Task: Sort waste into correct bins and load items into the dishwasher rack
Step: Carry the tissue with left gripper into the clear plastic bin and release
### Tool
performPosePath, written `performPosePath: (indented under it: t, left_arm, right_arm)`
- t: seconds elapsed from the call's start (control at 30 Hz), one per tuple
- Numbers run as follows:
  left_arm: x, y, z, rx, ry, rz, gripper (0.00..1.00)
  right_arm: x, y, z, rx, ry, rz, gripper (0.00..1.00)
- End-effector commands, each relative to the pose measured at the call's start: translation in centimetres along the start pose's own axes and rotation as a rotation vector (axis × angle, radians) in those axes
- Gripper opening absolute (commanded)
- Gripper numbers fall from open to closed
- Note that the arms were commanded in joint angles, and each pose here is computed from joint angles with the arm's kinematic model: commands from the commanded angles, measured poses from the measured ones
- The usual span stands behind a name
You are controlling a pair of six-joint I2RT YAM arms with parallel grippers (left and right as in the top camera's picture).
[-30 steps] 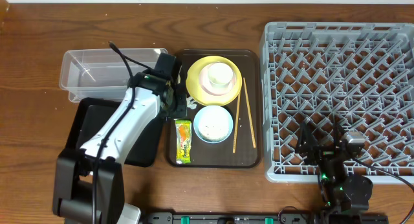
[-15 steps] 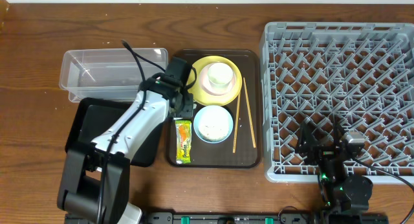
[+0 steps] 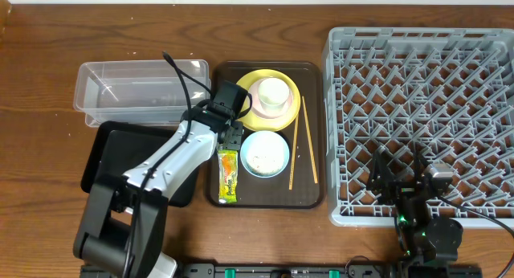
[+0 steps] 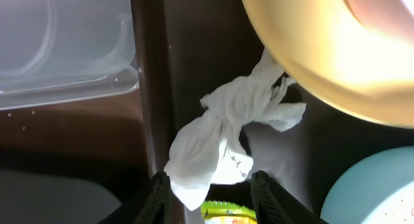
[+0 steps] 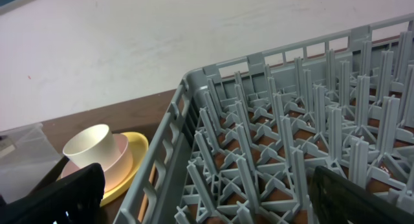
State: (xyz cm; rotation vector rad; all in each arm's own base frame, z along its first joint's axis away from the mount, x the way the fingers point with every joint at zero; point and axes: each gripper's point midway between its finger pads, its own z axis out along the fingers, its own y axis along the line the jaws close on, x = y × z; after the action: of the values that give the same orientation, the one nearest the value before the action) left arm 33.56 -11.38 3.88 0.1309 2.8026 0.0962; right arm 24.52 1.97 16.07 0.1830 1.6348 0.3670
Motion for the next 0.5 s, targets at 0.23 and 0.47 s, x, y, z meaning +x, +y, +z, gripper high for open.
performPosePath:
  t: [0.23, 0.47]
  left_arm:
    - [1.9, 0.4, 2.9, -0.05, 0.084, 0.033, 0.41]
    - [1.2, 0.3, 2.1, -0.04, 0.05, 0.026, 0.1]
  right_arm:
    - [0.1, 0.1, 0.0, -0.005, 0.0, 0.01, 0.99]
    - [0.1, 0.1, 0.0, -0.005, 0.0, 0.01, 0.99]
